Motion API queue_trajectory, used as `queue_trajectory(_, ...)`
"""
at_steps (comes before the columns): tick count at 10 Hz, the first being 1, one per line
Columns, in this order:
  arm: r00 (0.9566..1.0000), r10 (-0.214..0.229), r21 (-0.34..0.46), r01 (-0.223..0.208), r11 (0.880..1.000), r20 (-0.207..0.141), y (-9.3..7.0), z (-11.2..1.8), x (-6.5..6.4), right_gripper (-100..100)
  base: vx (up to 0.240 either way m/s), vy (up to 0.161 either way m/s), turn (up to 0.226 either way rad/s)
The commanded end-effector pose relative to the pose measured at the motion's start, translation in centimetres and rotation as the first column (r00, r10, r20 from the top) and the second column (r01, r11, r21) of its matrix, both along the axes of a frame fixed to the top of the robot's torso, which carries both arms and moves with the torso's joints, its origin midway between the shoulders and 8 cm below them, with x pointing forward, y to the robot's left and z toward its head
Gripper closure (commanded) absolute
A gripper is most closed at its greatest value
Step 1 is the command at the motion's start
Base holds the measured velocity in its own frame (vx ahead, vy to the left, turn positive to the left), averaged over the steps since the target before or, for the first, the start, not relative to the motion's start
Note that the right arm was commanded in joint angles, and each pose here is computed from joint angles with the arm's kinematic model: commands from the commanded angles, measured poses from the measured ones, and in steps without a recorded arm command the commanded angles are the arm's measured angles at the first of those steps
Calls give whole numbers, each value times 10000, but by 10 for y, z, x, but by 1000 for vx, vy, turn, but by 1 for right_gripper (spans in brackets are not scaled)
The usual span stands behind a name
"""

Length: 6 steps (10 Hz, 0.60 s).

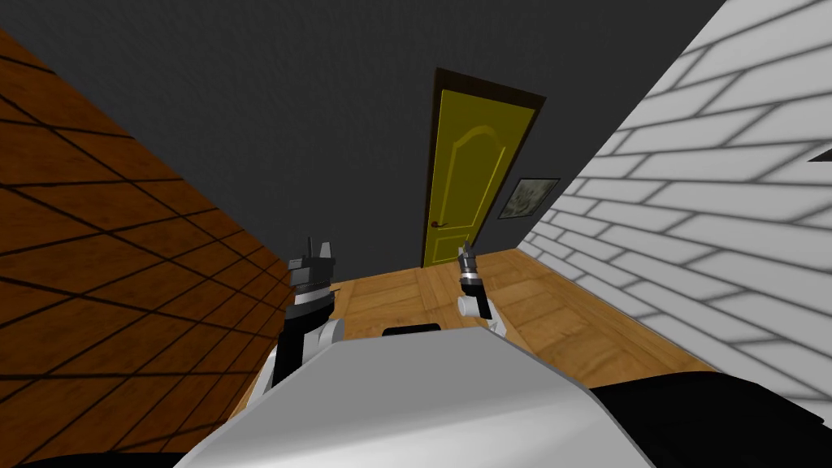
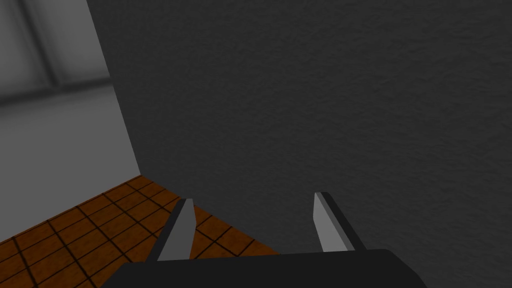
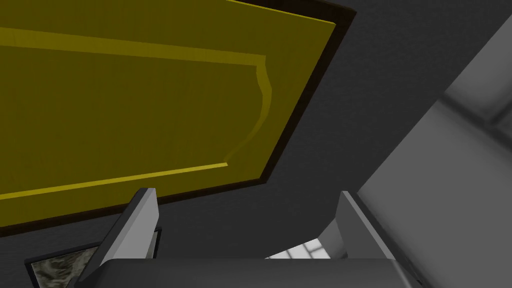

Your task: Pull the door open

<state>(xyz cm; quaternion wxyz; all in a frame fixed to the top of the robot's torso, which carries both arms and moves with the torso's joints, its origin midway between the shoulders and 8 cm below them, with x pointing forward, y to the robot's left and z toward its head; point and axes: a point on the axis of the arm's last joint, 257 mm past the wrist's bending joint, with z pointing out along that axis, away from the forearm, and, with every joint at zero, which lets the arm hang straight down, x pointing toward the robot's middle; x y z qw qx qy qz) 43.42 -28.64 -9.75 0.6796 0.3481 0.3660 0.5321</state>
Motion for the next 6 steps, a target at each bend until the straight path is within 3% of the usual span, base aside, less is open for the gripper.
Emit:
queue_trajectory(1, 9998, 146, 47, -145, 9999, -165, 1, -11, 8, -100, 80, -56, 31)
queue_trajectory(6, 9970, 393, 155, -383, 9991, -672, 4, -42, 25, -100, 70, -33, 27)
